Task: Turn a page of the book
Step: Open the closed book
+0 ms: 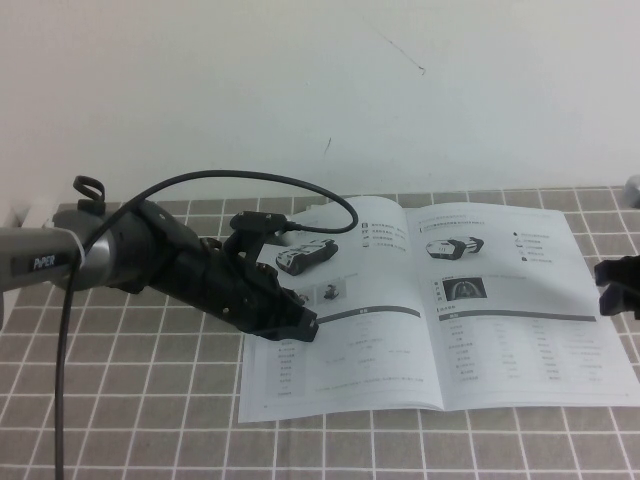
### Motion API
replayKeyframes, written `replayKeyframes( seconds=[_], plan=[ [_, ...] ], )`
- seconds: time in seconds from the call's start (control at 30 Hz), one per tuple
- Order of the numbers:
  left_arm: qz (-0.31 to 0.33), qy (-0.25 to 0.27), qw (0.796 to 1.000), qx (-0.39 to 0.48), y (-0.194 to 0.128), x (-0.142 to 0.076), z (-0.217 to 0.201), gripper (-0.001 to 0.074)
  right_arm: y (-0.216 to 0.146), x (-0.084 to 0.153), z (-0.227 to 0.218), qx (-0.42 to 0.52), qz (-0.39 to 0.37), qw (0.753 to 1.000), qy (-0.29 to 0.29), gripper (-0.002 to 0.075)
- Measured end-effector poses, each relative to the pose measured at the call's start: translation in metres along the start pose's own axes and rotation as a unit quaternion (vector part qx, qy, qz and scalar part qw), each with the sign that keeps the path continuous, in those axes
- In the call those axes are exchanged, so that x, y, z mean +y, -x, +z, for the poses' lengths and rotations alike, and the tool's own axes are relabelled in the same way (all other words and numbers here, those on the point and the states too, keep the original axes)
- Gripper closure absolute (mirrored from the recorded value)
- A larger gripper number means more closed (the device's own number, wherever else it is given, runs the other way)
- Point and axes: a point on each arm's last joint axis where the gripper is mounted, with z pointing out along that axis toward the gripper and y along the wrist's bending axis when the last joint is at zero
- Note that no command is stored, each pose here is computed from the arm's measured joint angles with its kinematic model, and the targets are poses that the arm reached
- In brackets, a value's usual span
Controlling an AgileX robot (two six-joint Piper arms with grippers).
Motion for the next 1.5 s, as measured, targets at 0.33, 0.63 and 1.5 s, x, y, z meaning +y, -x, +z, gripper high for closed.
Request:
replayKeyframes(
  seconds=[0.33, 0.63, 1.5],
  plan=[
    [-0.001, -0.001, 1.000, 0.000, 0.000, 0.000, 0.000, 0.0738, -0.003, -0.001, 0.035, 0.006, 0.002, 0.999, 0.036, 0.0355],
    [-0.003, -0.003, 1.000, 0.000, 0.000, 0.000, 0.000, 0.0738, 0.000, -0.003, 0.035, -0.009, -0.015, 1.000, 0.026, 0.0354],
    [0.005, -0.006, 1.000, 0.001, 0.003, -0.001, 0.000, 0.0738, -0.001, -0.003, 0.041, 0.001, -0.061, 0.997, 0.044, 0.0352]
  ],
)
